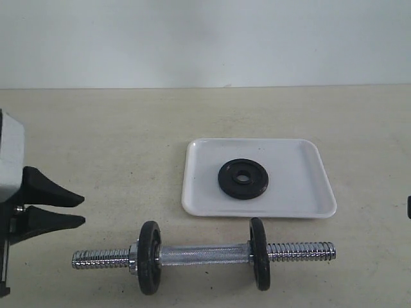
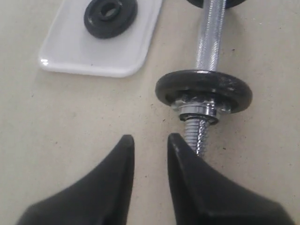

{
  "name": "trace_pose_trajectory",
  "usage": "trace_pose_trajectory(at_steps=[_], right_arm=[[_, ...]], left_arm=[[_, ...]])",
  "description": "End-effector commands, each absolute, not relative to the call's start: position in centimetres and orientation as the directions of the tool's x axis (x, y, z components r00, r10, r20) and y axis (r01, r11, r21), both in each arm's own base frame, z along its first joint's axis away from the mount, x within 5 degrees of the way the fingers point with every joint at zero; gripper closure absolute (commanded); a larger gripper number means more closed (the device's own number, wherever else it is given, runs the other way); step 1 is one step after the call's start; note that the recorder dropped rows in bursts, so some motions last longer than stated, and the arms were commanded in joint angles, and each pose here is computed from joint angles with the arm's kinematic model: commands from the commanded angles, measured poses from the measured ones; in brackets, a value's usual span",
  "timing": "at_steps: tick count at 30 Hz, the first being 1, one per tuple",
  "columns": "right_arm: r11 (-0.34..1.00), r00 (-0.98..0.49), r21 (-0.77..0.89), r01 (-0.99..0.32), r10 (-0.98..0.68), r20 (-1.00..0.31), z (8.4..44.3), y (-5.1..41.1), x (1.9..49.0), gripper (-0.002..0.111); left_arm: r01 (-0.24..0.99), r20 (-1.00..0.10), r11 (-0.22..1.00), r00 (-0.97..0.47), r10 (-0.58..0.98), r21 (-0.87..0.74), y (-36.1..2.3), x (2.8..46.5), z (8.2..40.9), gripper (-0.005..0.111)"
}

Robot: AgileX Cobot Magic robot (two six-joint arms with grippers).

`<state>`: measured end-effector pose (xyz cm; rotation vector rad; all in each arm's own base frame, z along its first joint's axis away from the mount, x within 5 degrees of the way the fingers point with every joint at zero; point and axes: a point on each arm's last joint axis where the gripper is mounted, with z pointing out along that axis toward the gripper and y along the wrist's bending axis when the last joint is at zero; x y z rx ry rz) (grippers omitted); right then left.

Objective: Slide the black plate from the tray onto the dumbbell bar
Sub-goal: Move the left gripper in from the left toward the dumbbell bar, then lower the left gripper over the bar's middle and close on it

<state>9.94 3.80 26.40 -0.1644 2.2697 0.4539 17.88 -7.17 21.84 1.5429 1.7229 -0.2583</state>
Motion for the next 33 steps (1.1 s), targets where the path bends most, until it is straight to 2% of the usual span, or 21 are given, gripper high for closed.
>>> trace_pose_trajectory(at_steps=[1, 10, 17, 21, 27, 33], right_arm=[[0.927, -0.668, 0.261, -0.268, 0.017, -0.744, 26.3, 3.8, 10.0, 0.107], [0.927, -0.666, 0.264, -0.267, 0.021, -0.746, 26.3, 3.8, 10.0, 0.107], [0.925, -0.664, 0.267, -0.270, 0.022, -0.748, 26.4, 3.9, 10.0, 0.107], [0.925, -0.664, 0.270, -0.269, 0.025, -0.747, 26.4, 3.9, 10.0, 0.107], [0.925, -0.664, 0.270, -0.269, 0.025, -0.747, 26.4, 3.9, 10.0, 0.107], [0.924, -0.663, 0.270, -0.272, 0.024, -0.748, 26.4, 3.9, 10.0, 0.107]], left_arm=[[0.912, -0.638, 0.164, 0.127, 0.760, 0.377, -9.1, 17.5, 21.9, 0.084], [0.887, -0.583, 0.072, 0.236, 0.777, 0.456, -12.0, 16.7, 21.7, 0.084], [0.852, -0.488, 0.000, 0.301, 0.819, 0.524, -14.3, 17.0, 20.4, 0.084], [0.850, -0.502, 0.048, 0.264, 0.824, 0.525, -16.0, 18.1, 20.4, 0.084], [0.898, -0.638, 0.239, 0.059, 0.768, 0.370, -19.1, 20.0, 20.3, 0.084], [0.926, -0.630, 0.209, 0.039, 0.775, 0.315, -21.8, 20.8, 18.5, 0.084]])
